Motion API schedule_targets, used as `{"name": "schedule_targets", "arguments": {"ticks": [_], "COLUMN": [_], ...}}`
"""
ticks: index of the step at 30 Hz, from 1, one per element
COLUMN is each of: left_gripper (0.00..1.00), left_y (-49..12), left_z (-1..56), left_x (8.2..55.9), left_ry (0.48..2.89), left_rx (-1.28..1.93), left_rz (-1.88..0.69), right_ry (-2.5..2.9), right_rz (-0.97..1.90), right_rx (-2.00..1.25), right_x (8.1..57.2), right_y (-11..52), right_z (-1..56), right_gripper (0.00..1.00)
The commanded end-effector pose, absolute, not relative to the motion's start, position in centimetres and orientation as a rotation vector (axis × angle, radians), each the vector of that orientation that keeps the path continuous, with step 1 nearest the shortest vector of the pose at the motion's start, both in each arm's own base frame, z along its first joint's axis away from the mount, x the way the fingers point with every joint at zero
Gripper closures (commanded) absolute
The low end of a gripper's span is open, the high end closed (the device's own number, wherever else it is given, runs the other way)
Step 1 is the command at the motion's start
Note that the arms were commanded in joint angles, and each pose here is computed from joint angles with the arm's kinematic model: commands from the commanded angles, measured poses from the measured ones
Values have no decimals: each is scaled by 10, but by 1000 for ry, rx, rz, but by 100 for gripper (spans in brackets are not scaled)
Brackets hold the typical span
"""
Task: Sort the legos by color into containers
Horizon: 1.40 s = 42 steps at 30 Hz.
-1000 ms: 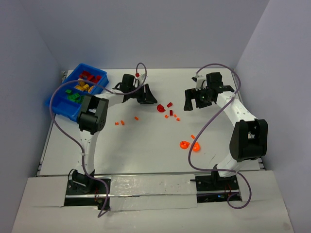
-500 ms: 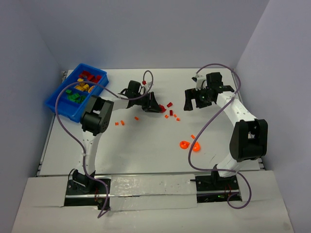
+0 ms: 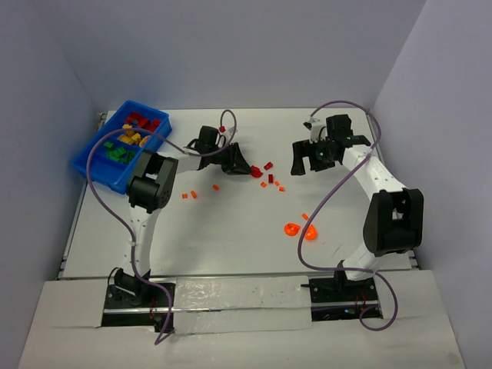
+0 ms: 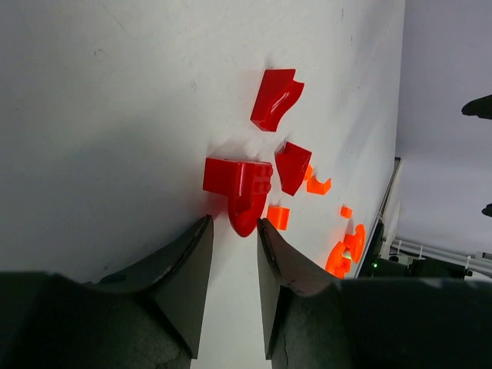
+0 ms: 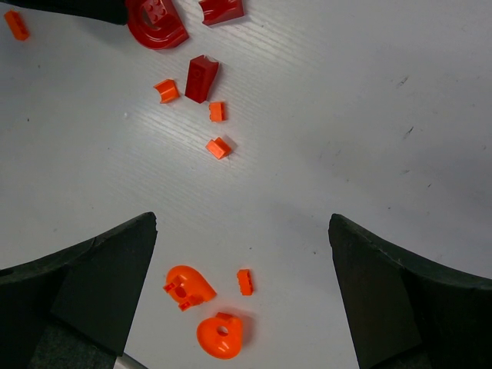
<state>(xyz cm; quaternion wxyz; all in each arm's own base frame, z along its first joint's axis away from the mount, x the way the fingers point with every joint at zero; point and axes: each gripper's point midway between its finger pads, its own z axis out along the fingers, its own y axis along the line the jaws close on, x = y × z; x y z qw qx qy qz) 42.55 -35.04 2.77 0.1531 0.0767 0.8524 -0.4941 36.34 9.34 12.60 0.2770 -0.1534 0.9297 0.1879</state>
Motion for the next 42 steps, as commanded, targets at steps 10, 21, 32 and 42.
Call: {"name": "schedule_targets", "arguments": {"ticks": [10,21,32,42], "left_gripper": [68,100,100,100], "left_y": [-359,-348,-195,0], "left_z": [16,43,184,205], "left_x": [439,440,498,585], "left_ry": [2436,2409,2173,2041], "left_rx": [204,203,125,-158], "left_rz": [-1376,-1391,-1040,-466], "right_ry": [2451,2453,2426,2418], "right_rz": [485,482,514,521], "right_rx": [-410,-414,-419,-443], "right_x": [371,370,371,372], "right_y": [90,90,96,103], "right_z": [137,137,146,149], "right_gripper": [0,0,0,0]}}
